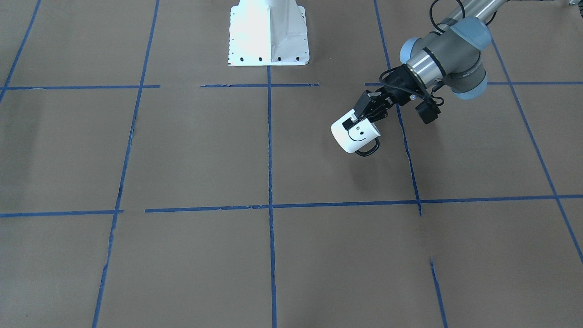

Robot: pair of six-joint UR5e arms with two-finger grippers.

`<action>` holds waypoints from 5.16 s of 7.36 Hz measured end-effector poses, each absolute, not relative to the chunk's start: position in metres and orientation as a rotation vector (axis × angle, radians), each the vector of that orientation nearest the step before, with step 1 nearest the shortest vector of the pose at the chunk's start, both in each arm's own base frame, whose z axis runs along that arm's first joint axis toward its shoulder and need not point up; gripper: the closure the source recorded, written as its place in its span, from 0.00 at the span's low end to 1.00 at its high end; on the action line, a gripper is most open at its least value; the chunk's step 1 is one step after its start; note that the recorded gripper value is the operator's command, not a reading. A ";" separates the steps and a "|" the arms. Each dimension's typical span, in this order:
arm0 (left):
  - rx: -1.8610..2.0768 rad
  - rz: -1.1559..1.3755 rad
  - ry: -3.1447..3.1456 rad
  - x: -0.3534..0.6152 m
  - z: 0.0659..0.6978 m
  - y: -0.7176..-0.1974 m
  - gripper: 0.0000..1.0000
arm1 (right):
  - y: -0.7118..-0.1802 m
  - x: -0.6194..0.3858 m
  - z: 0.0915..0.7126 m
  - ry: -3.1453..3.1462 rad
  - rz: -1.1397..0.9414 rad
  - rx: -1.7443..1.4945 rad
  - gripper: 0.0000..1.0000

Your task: Flip mug

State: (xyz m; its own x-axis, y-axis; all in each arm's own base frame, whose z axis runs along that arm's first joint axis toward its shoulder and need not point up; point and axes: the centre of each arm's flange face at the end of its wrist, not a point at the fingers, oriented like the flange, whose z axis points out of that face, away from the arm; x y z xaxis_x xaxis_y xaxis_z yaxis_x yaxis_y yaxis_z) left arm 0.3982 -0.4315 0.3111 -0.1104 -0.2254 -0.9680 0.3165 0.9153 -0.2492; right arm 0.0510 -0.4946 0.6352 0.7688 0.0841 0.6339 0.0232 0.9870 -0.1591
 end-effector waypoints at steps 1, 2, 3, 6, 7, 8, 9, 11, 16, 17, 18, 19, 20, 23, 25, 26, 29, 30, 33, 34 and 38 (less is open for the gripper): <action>0.044 -0.482 1.478 0.425 0.274 -0.448 1.00 | -0.495 0.051 0.635 -0.694 0.033 -0.161 0.00; 0.034 -0.486 1.323 0.451 0.236 -0.465 1.00 | -0.495 0.051 0.635 -0.694 0.033 -0.161 0.00; 0.023 -0.473 1.178 0.475 0.200 -0.477 1.00 | -0.495 0.051 0.635 -0.694 0.033 -0.161 0.00; -0.019 -0.391 0.902 0.563 0.131 -0.510 1.00 | -0.495 0.051 0.635 -0.694 0.033 -0.161 0.00; -0.029 -0.350 0.861 0.587 0.130 -0.509 0.53 | -0.495 0.051 0.635 -0.694 0.033 -0.161 0.00; -0.043 -0.309 0.835 0.609 0.136 -0.496 0.10 | -0.495 0.051 0.635 -0.694 0.033 -0.162 0.00; -0.055 -0.279 0.822 0.624 0.143 -0.482 0.01 | -0.495 0.051 0.635 -0.694 0.033 -0.161 0.00; -0.057 -0.254 0.836 0.627 0.140 -0.466 0.00 | -0.495 0.051 0.635 -0.694 0.033 -0.161 0.00; 0.116 -0.158 0.908 0.413 0.143 -0.490 0.00 | -0.495 0.051 0.635 -0.694 0.033 -0.162 0.00; 0.174 -0.095 0.860 0.354 0.191 -0.502 0.00 | -0.495 0.051 0.635 -0.694 0.033 -0.161 0.00; 0.212 -0.023 0.799 0.292 0.244 -0.518 0.00 | -0.495 0.051 0.635 -0.694 0.033 -0.161 0.00; 0.245 0.053 0.733 0.226 0.296 -0.533 0.00 | -0.495 0.051 0.635 -0.694 0.033 -0.161 0.00; 0.265 0.127 0.671 0.162 0.346 -0.542 0.00 | -0.495 0.051 0.635 -0.694 0.033 -0.161 0.00; 0.186 0.235 0.643 0.001 0.511 -0.520 0.00 | -0.495 0.051 0.635 -0.694 0.033 -0.161 0.00; 0.188 0.218 0.657 -0.047 0.588 -0.486 0.00 | -0.495 0.051 0.635 -0.694 0.033 -0.161 0.00; 0.187 0.212 0.659 -0.056 0.607 -0.474 0.00 | -0.495 0.051 0.635 -0.694 0.033 -0.161 0.00; 0.167 0.198 0.658 -0.061 0.626 -0.459 0.00 | -0.495 0.051 0.635 -0.694 0.033 -0.161 0.00; 0.163 0.195 0.657 -0.061 0.629 -0.457 0.00 | -0.495 0.051 0.635 -0.694 0.033 -0.161 0.00; 0.147 0.190 0.660 -0.061 0.636 -0.453 0.00 | -0.495 0.051 0.635 -0.694 0.033 -0.161 0.00; 0.144 0.188 0.661 -0.061 0.638 -0.452 0.00 | -0.495 0.051 0.635 -0.694 0.033 -0.161 0.00; 0.132 0.184 0.663 -0.061 0.644 -0.451 0.00 | -0.495 0.051 0.635 -0.694 0.033 -0.161 0.00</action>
State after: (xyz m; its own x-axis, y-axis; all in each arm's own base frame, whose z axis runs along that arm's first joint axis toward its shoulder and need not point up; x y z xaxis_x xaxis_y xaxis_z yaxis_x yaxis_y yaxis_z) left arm -0.0608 -0.4508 0.6435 0.7730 0.2116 -0.5980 -0.1275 0.9753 0.1803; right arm 0.0510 -0.4946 0.6353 0.7688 0.0842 0.6339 0.0232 0.9870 -0.1592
